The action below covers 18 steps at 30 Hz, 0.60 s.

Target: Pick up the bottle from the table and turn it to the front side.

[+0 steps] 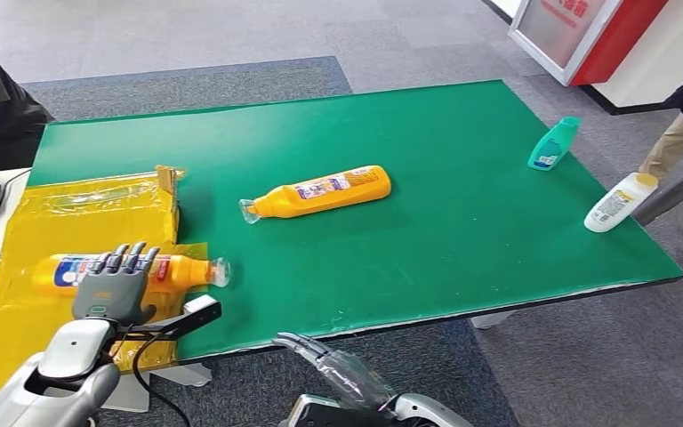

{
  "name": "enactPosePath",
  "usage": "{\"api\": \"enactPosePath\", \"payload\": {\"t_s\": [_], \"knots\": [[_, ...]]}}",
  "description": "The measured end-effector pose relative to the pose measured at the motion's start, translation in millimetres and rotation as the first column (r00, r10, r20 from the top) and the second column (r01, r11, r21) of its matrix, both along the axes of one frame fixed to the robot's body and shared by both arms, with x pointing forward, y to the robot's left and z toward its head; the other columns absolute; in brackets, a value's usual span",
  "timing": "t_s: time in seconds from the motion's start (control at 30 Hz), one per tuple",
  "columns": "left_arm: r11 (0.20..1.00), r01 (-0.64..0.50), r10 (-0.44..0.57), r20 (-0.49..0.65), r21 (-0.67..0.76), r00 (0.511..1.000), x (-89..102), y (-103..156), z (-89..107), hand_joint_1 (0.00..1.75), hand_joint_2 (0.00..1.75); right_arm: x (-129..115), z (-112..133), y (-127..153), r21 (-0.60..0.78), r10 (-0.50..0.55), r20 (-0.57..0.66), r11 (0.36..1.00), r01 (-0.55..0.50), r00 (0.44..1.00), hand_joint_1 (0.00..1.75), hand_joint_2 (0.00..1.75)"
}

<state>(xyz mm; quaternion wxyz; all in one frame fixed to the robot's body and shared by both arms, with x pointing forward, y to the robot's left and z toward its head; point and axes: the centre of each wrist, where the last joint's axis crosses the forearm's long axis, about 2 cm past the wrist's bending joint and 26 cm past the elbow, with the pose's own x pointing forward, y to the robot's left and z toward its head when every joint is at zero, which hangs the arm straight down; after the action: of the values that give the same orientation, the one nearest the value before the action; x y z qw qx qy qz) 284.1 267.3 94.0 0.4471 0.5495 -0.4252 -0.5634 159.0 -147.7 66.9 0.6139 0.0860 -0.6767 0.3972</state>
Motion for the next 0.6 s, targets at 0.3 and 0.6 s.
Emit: {"api": "enactPosePath", "payload": {"t_s": [0.3, 0.6], "knots": [[1.0, 0.004, -0.004, -0.039, -0.004, 0.999, 0.2, -1.2, -3.2, 0.0, 1.75, 0.3, 0.1, 0.6, 0.0, 0.008, -0.003, 1.0, -0.008, 1.0, 0.0, 1.75], [0.998, 0.03, -0.033, -0.047, -0.063, 0.998, -0.8, -1.5, -3.6, 0.0, 1.75, 0.0, 0.0, 0.7, 0.002, 0.011, -0.003, 1.0, -0.011, 1.0, 0.0, 1.75]]}}
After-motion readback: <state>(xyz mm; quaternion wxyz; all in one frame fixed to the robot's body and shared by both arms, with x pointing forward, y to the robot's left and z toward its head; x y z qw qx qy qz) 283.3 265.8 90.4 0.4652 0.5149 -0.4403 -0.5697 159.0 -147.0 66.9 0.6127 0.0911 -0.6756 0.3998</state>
